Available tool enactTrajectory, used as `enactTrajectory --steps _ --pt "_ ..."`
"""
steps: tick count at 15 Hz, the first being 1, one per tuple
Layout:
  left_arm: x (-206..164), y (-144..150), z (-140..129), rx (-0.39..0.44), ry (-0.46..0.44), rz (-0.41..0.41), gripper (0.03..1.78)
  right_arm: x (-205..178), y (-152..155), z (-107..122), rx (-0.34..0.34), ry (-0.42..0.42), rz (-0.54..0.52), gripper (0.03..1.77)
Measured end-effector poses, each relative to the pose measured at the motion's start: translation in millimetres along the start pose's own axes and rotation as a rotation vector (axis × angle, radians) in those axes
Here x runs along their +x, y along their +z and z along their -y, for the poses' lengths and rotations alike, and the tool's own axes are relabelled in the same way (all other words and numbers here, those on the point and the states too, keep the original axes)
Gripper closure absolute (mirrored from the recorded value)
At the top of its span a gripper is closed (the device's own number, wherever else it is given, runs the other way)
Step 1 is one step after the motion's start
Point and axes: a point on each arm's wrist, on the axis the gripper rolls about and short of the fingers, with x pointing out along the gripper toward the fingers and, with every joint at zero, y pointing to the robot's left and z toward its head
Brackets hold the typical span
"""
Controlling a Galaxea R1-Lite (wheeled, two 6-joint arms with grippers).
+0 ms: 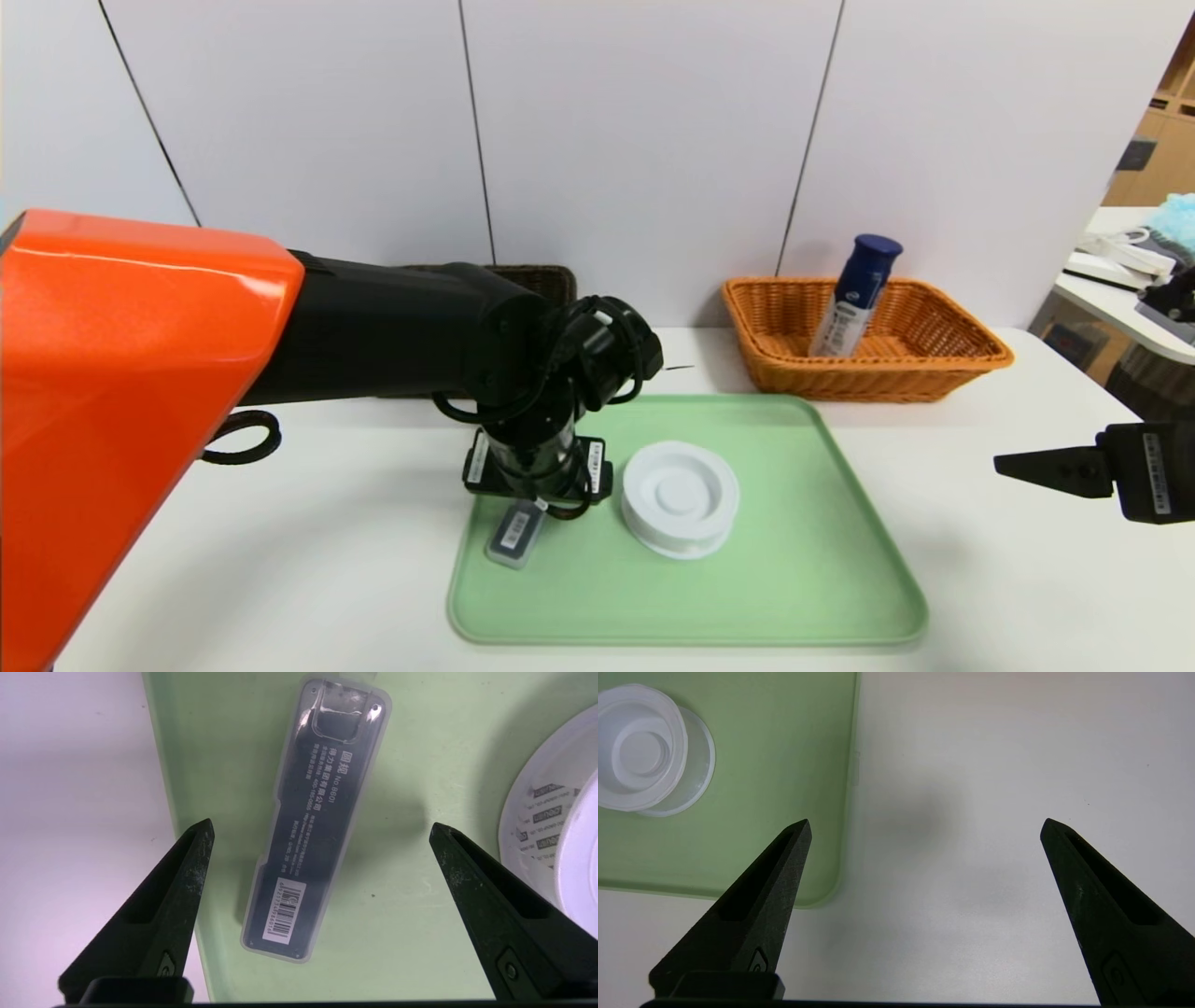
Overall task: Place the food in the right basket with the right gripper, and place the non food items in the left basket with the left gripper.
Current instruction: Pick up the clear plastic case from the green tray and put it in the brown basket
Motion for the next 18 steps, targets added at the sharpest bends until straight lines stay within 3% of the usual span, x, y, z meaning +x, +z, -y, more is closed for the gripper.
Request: enactTrajectory --steps 18 --pt "15.7 4.8 1.0 -0.02 -0.01 -0.008 0.12 1.7 -1.1 0.2 0.0 0.002 -0.009 0.1"
